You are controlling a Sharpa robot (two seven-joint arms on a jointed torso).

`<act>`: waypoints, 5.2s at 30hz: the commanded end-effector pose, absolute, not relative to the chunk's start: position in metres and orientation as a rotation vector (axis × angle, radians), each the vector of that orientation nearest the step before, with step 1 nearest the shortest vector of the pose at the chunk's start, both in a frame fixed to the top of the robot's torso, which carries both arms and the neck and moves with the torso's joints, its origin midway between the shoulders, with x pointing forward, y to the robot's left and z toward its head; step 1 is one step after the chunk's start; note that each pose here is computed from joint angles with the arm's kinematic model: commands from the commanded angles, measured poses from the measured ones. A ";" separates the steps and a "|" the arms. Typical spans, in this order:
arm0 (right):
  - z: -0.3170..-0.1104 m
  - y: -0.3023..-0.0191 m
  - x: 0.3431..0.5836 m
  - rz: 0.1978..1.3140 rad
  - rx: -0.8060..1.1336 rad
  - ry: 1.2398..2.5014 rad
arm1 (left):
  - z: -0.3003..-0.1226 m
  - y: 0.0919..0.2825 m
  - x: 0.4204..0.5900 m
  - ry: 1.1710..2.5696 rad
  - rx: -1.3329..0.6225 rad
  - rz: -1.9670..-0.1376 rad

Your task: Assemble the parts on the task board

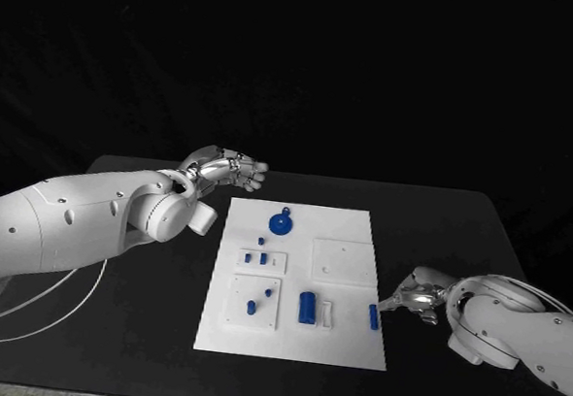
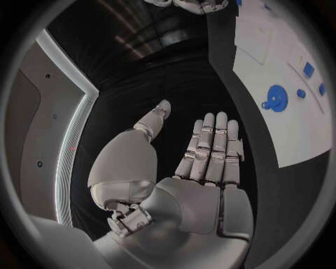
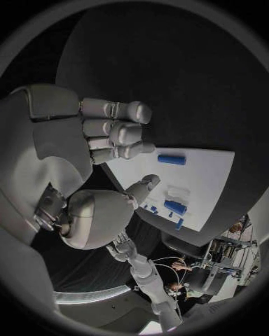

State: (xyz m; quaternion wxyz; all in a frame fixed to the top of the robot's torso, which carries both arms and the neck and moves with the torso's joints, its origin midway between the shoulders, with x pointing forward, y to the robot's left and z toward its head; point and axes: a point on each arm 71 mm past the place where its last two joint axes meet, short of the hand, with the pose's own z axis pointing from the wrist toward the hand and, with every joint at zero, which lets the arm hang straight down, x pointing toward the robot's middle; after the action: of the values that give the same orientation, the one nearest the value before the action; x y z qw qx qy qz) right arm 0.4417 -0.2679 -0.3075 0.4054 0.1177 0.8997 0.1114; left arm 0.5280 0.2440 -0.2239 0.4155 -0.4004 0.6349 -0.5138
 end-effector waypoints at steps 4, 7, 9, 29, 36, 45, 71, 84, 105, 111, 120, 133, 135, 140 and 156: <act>-0.318 -0.262 0.438 0.182 0.215 2.288 | -0.223 0.242 0.528 1.598 -0.993 -1.306; -0.322 -0.259 0.437 0.170 0.202 2.298 | -0.223 0.242 0.528 1.599 -0.993 -1.306; -0.325 -0.257 0.436 0.166 0.185 2.298 | -0.223 0.242 0.528 1.599 -0.993 -1.306; -0.341 -0.242 0.433 0.159 0.133 2.310 | -0.223 0.242 0.528 1.604 -0.994 -1.307; -0.343 -0.241 0.435 0.157 0.131 2.313 | -0.223 0.243 0.528 1.605 -0.995 -1.307; -0.345 -0.245 0.436 0.145 0.149 2.319 | -0.223 0.243 0.528 1.606 -0.996 -1.306; -0.295 -0.243 0.441 0.315 0.330 2.204 | -0.223 0.244 0.527 1.605 -0.997 -1.303; -0.303 -0.204 0.435 0.415 0.330 2.284 | -0.223 0.242 0.527 1.607 -0.995 -1.307; -0.332 -0.175 0.427 0.418 0.250 2.325 | -0.223 0.241 0.527 1.610 -0.994 -1.311; -0.331 -0.175 0.428 0.424 0.253 2.310 | -0.223 0.243 0.527 1.608 -0.995 -1.307; -0.332 -0.172 0.426 0.442 0.260 2.329 | -0.223 0.242 0.527 1.609 -0.995 -1.309; -0.332 -0.177 0.426 0.409 0.224 2.332 | -0.223 0.243 0.527 1.609 -0.996 -1.307; -0.332 -0.178 0.426 0.382 0.179 2.339 | -0.223 0.243 0.527 1.610 -0.996 -1.307; -0.333 -0.180 0.426 0.330 0.089 2.347 | -0.223 0.244 0.527 1.611 -0.997 -1.306; -0.347 -0.177 0.430 0.251 0.018 2.339 | -0.223 0.242 0.527 1.618 -0.996 -1.309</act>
State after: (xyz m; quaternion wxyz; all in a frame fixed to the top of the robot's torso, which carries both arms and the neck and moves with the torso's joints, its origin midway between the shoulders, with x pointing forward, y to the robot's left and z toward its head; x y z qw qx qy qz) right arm 0.4338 -0.1740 -0.3384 0.3871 0.0242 0.9144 0.1163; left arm 0.5270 0.2446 -0.2246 0.4102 -0.4005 0.6395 -0.5123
